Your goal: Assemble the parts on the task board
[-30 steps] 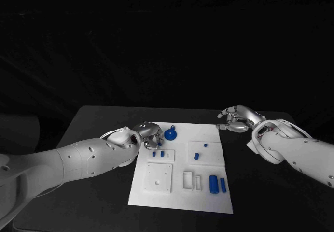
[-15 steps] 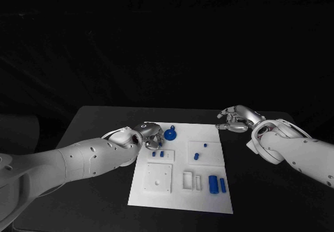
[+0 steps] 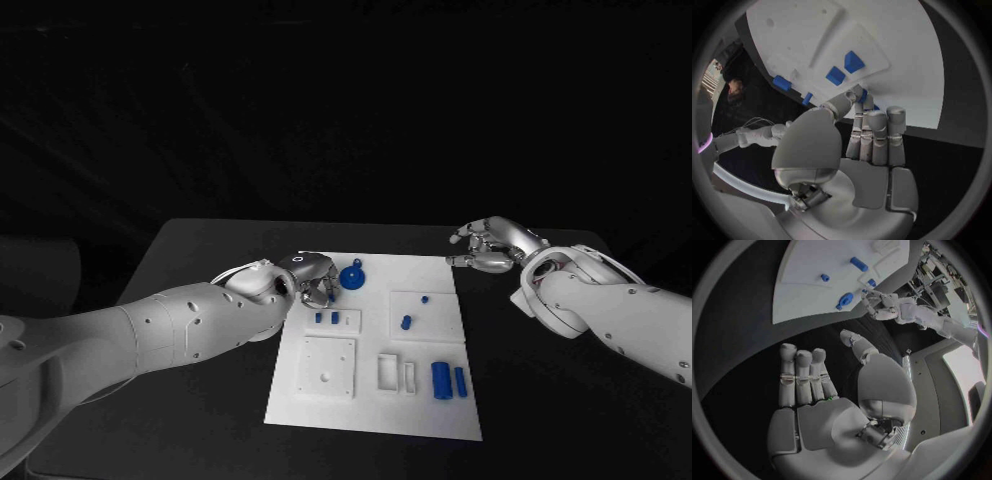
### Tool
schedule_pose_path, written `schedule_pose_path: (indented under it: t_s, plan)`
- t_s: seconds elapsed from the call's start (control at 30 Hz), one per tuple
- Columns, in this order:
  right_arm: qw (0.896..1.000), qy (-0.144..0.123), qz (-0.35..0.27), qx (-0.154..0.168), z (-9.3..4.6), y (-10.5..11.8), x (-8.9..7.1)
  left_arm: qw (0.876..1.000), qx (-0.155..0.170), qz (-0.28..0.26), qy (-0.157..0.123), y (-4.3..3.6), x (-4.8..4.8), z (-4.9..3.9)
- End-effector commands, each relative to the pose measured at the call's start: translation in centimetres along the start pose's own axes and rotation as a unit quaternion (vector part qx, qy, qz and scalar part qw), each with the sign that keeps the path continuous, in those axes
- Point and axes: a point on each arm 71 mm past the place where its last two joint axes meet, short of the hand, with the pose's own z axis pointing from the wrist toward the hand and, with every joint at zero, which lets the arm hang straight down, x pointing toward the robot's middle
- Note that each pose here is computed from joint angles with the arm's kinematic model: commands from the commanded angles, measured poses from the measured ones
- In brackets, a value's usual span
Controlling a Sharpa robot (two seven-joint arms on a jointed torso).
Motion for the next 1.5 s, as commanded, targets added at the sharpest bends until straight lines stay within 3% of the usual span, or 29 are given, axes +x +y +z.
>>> schedule_pose_path:
  t_s: [0.03, 0.27, 0.57, 1.3, 1.5]
  plan:
    - [1.0, 0.003, -0.002, -0.006, 0.0, 0.1, 0.1, 0.999, -0.001, 0.008, 0.046, -0.08, 1.44, -0.19]
    - [1.0, 0.003, -0.002, -0.006, 0.0, 0.1, 0.1, 0.999, 0.005, 0.008, 0.045, -0.29, 1.57, -0.2]
    - [1.0, 0.003, -0.002, -0.005, 0.0, 0.1, 0.1, 1.0, 0.008, -0.01, 0.023, -0.23, 1.25, -0.25]
    - [1.0, 0.002, -0.002, -0.004, -0.1, 0.0, 0.0, 1.0, -0.004, -0.014, -0.002, 0.53, 0.8, -0.6]
    - [1.0, 0.004, -0.003, -0.003, -0.1, -0.1, 0.0, 1.0, -0.011, -0.013, -0.009, 1.09, 0.6, -0.81]
